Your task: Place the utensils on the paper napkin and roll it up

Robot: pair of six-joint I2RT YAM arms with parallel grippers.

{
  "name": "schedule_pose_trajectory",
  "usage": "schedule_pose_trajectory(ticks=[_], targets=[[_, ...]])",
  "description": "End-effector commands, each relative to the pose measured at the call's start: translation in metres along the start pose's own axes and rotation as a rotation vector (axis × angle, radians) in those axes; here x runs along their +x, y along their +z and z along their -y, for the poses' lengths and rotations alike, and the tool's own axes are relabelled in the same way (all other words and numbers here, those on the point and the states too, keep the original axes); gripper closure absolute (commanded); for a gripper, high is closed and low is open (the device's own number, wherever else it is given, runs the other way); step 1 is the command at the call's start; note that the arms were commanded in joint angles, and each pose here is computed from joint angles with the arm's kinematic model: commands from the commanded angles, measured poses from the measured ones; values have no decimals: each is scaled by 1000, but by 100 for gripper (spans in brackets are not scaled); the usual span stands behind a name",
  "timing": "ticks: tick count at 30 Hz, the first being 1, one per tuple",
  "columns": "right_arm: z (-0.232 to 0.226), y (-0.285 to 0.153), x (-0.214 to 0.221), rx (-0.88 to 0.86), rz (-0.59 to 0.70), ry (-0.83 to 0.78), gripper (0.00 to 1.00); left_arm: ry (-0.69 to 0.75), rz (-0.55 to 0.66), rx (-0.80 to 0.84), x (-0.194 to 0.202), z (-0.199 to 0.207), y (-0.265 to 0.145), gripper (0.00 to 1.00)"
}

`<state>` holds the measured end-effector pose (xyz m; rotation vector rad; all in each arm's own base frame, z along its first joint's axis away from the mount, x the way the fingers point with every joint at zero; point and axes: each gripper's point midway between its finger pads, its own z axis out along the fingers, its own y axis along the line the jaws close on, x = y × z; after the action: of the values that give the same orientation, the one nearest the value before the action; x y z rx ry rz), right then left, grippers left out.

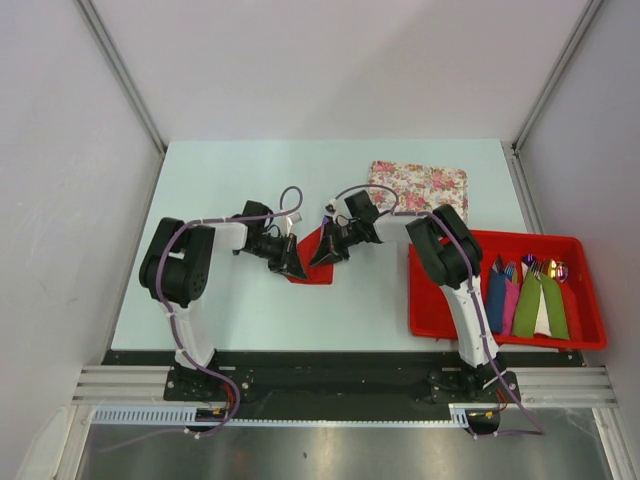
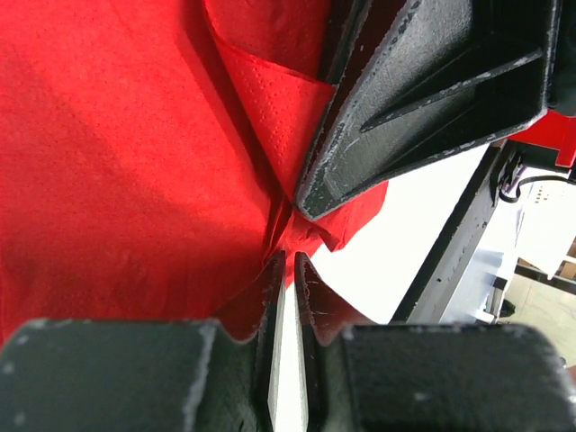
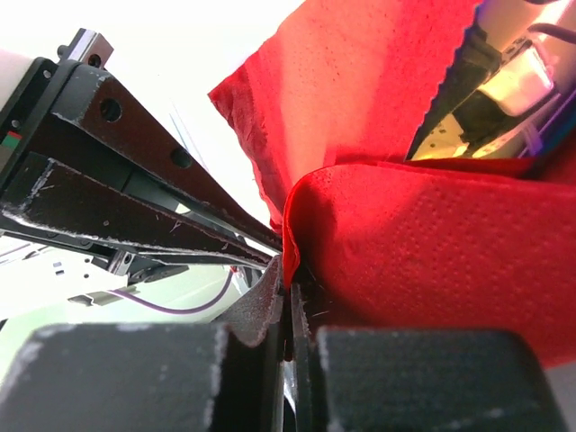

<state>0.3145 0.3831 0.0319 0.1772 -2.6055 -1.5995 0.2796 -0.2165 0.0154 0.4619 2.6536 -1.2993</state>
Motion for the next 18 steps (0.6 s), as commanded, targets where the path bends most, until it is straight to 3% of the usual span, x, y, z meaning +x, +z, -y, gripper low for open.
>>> schedule_pose_trajectory(ticks=[1,2,3,4,8,13,18], targets=[[-4,6,-11,-15,20,-31,89,23,10,-9,-2,-2,-3,85],[-1,8,-9,-12,15,-21,85,36,24,5,-5,2,-5,83],[0,8,-9,-10,15,-17,72,24,33,19,-3,3,-9,81],[1,8,-9,-8,17,-17,66,26,49,56,-4,9,-13,79],[0,9,-13,-14,37,-28,47,54,197,89,-29,18,-41,64],[2,10,-14,-8,43,-20,44,0,313,76,-49,15,-58,48],[4,11,-14,-7,44,-13,49,-74,324,23,-56,-2,-53,48]])
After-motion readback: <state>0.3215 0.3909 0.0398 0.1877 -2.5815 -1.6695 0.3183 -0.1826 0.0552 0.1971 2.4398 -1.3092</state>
